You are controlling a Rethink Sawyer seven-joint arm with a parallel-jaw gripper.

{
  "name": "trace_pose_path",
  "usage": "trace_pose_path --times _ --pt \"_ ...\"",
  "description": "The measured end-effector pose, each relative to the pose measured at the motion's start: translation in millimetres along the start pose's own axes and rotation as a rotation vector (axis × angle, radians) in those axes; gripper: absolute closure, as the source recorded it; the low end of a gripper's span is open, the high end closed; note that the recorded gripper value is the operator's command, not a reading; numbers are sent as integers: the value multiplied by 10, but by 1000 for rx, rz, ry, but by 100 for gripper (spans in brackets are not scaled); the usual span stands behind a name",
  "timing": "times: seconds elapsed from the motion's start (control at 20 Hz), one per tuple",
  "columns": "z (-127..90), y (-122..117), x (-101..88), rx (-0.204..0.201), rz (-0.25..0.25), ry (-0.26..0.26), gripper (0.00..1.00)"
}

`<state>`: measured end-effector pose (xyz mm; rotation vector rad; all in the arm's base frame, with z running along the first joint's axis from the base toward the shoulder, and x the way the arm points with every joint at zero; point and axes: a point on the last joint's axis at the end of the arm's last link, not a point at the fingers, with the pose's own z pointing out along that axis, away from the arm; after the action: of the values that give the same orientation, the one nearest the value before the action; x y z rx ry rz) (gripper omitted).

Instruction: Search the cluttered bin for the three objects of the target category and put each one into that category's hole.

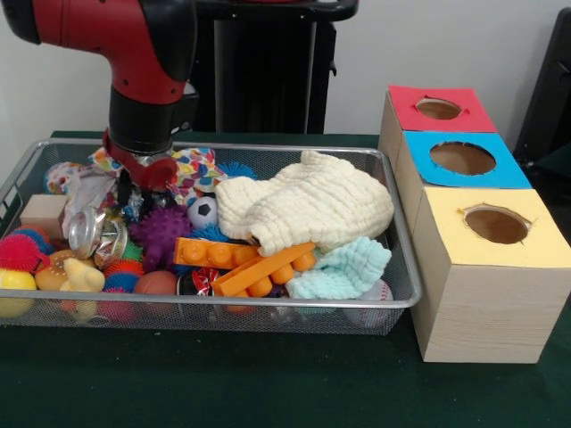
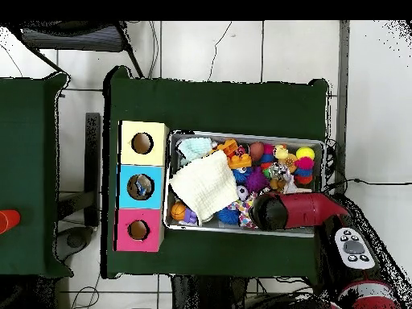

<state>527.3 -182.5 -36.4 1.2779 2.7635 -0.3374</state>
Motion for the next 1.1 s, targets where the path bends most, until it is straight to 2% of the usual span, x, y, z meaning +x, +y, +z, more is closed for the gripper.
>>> trace_pose_path --times 0.35,0.5,0.55,0.7,1.1 --pt "37 -15 -45 -1 9 1 0" --pt "40 -10 -50 2 -4 11 0" --pt "40 -8 -68 7 -15 20 100" --pt "36 -15 -88 11 -22 27 100" --pt "18 18 -147 31 -82 73 100"
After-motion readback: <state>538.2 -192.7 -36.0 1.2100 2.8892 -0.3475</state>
